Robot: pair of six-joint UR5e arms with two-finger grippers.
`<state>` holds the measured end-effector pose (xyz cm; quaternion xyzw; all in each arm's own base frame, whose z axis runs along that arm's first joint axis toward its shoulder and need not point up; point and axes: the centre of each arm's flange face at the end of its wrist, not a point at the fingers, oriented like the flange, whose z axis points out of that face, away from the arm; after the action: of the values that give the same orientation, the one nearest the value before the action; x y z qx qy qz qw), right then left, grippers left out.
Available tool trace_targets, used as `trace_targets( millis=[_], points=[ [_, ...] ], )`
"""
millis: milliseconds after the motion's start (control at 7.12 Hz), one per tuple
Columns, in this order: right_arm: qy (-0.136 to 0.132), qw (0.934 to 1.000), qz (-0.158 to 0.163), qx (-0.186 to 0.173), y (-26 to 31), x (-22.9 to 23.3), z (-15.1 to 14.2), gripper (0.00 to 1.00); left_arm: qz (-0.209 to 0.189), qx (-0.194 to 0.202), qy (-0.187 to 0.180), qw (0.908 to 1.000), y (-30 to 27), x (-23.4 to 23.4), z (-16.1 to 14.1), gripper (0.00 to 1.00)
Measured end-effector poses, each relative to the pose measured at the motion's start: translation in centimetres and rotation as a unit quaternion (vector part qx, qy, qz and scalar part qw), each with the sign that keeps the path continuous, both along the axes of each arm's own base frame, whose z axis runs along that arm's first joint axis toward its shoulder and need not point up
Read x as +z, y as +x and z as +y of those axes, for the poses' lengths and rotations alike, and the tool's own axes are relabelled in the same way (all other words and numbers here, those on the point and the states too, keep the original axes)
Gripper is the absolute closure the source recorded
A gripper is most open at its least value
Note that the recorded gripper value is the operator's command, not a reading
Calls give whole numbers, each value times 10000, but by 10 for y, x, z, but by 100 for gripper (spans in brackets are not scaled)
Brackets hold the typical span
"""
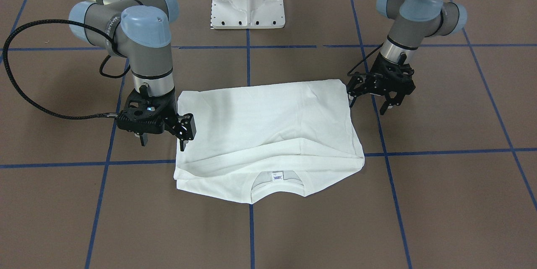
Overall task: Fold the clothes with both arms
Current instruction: 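Release the hem at the collar and draw both grippers back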
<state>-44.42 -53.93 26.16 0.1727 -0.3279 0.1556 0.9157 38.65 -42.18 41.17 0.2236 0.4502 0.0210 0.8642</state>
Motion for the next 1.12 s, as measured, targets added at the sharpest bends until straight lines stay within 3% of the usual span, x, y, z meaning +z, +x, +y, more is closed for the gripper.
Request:
trace_targets(
  millis=[421,1124],
  points=[
    [3,10000,25,-30,-2,3,2,0,451,128,-401,9981,35,-15,42,0],
    [69,9998,43,-205,-5,1,4,0,563,158,-539,9968,43,-23,54,0]
  ],
)
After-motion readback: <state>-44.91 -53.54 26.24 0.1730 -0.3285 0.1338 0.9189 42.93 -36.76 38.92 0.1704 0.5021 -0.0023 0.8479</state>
